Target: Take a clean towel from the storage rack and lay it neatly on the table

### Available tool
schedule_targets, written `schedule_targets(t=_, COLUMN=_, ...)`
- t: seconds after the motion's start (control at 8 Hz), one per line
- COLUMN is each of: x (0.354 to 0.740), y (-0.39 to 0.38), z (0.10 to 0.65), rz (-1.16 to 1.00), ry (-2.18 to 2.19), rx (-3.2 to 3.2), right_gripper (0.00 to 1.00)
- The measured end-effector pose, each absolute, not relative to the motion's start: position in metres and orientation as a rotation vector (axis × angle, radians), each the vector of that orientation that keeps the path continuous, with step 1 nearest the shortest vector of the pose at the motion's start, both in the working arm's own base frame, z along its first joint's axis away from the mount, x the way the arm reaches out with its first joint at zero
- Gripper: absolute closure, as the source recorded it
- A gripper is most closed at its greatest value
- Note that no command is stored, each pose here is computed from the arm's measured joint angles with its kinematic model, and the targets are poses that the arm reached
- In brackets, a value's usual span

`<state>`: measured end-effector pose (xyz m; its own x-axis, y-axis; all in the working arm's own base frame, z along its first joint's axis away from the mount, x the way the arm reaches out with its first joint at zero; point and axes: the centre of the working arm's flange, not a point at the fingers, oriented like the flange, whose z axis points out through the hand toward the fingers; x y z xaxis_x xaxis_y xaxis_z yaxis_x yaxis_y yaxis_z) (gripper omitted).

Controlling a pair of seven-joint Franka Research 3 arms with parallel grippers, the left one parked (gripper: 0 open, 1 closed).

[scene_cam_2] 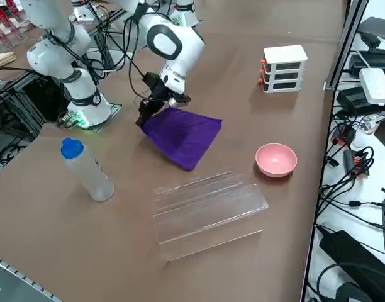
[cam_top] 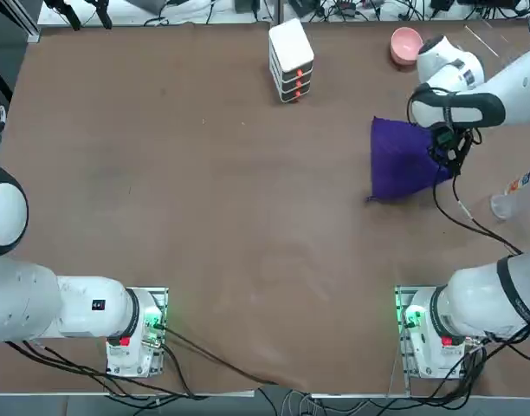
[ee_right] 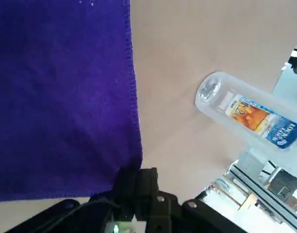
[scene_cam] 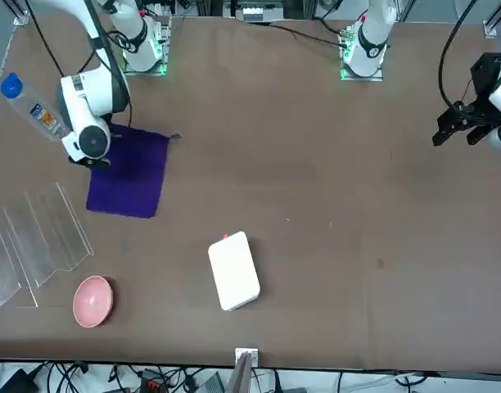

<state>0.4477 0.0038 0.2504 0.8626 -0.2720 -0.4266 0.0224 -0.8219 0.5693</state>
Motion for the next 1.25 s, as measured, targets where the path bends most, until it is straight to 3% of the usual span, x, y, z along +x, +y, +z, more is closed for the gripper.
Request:
schedule_targets(t=0.25, x=0.447, y=0.005, z=0.232, rz=-0.695, ry=-0.164, rx=2.467, right_gripper=0.96)
schedule_targets(t=0.38, x=0.448, y=0.003, z=0.225, rz=-0.695, ry=-0.164, rx=2.479, right_gripper=0.81)
schedule_targets(t=0.88, x=0.453, y=-0.006, z=0.226, rz=-0.686, ry=-0.177, rx=2.501, right_gripper=0.01)
schedule_targets(t=1.25, x=0.491, y=-0.004, z=0.290, rz=-0.587, ry=-0.212, rx=2.603, right_gripper=0.00)
